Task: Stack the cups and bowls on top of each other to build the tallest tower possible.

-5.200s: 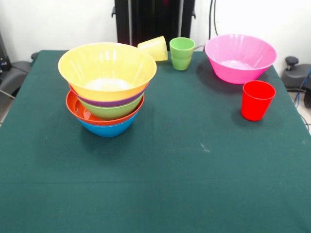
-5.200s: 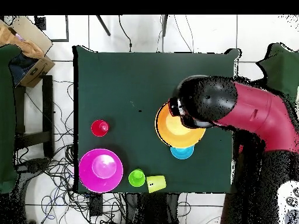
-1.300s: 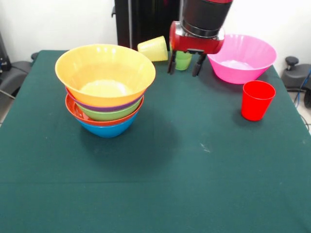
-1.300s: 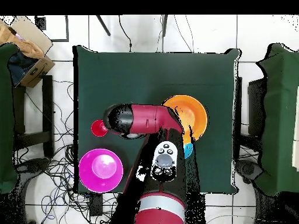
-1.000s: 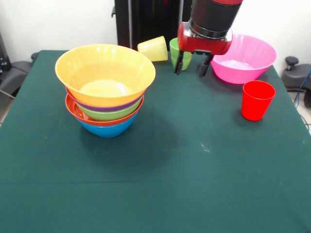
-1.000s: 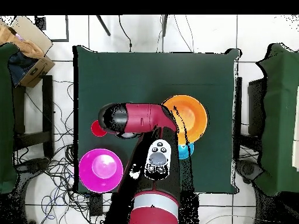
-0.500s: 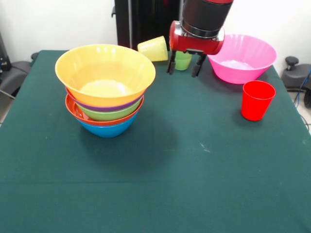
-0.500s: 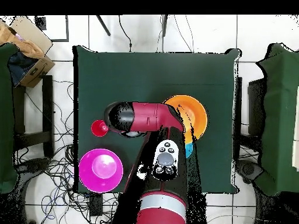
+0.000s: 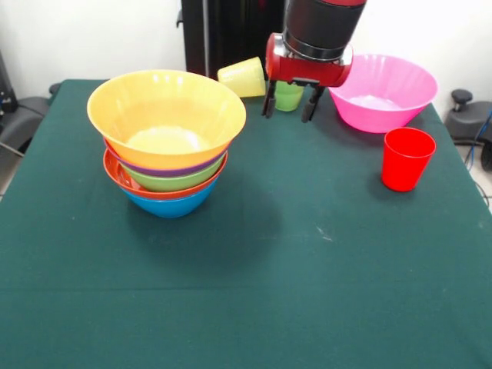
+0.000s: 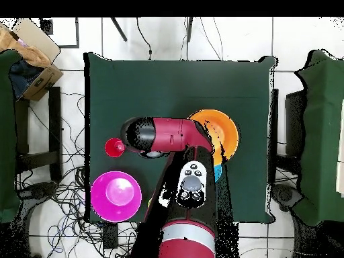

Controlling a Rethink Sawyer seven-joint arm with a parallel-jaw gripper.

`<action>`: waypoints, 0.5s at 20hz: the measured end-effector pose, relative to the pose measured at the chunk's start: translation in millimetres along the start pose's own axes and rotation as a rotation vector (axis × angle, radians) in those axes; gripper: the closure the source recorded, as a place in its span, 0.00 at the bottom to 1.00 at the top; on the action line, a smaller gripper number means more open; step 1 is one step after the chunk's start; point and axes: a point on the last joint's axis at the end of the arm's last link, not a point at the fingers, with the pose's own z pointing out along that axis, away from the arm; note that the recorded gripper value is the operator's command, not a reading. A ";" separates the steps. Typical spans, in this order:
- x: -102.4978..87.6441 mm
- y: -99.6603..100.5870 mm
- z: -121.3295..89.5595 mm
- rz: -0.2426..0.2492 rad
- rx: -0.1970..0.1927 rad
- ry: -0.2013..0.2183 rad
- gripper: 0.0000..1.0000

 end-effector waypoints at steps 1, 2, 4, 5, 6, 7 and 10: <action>-0.2 -1.6 2.1 0.002 0.001 0.003 0.00; -0.6 -2.8 3.2 0.004 0.001 0.004 0.00; -3.0 -8.8 8.3 0.012 0.003 0.008 0.00; -4.6 -12.0 11.0 0.016 0.005 0.009 0.00; -6.3 -14.6 13.1 0.020 0.006 0.009 0.00; -10.7 -20.9 18.7 0.028 0.010 0.006 0.00; -22.1 -31.8 32.2 0.040 0.020 -0.014 0.00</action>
